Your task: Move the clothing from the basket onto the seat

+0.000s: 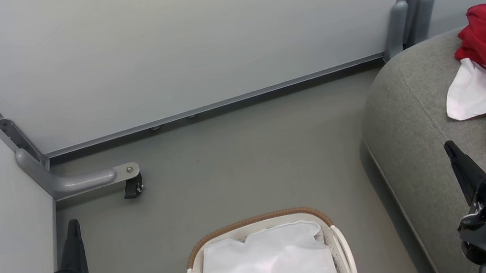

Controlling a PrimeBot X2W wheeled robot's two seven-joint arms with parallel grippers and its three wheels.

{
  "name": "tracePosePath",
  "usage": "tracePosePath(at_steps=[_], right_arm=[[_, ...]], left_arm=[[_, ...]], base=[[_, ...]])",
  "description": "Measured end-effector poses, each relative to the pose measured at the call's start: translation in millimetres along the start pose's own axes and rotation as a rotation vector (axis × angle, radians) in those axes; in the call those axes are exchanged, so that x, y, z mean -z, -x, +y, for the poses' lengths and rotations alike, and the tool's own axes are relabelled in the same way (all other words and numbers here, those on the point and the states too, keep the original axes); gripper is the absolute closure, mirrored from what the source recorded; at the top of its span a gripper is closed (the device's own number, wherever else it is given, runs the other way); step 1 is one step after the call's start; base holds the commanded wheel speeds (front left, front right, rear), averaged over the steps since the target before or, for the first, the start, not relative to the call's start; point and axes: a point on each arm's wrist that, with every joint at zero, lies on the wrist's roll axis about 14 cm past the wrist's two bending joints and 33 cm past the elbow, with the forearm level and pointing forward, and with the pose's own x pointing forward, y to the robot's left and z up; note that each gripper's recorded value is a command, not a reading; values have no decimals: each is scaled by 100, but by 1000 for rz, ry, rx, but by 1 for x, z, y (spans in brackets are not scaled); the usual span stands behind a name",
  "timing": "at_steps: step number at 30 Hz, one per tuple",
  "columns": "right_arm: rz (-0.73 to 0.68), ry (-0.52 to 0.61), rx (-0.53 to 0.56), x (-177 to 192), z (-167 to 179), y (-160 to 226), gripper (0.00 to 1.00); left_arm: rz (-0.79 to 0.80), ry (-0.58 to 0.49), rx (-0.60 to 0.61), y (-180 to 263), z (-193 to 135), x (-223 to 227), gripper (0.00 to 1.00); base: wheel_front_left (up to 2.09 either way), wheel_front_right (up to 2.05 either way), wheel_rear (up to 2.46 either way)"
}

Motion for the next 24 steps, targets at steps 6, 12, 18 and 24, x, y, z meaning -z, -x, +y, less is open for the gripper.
tracePosePath(at_steps=[6, 12, 18, 24], right_arm=[[0, 0, 0, 0, 0, 0, 100], [0, 0, 0, 0, 0, 0, 100], [0, 0, 0, 0, 0, 0, 100], [0, 0, 0, 0, 0, 0, 100]], left_arm=[[0, 0, 0, 0, 0, 0, 100], [0, 0, 0, 0, 0, 0, 100], [0, 0, 0, 0, 0, 0, 100], [0, 0, 0, 0, 0, 0, 100]], base=[[0, 0, 0], [0, 0, 0], [0, 0, 0], [0, 0, 0]])
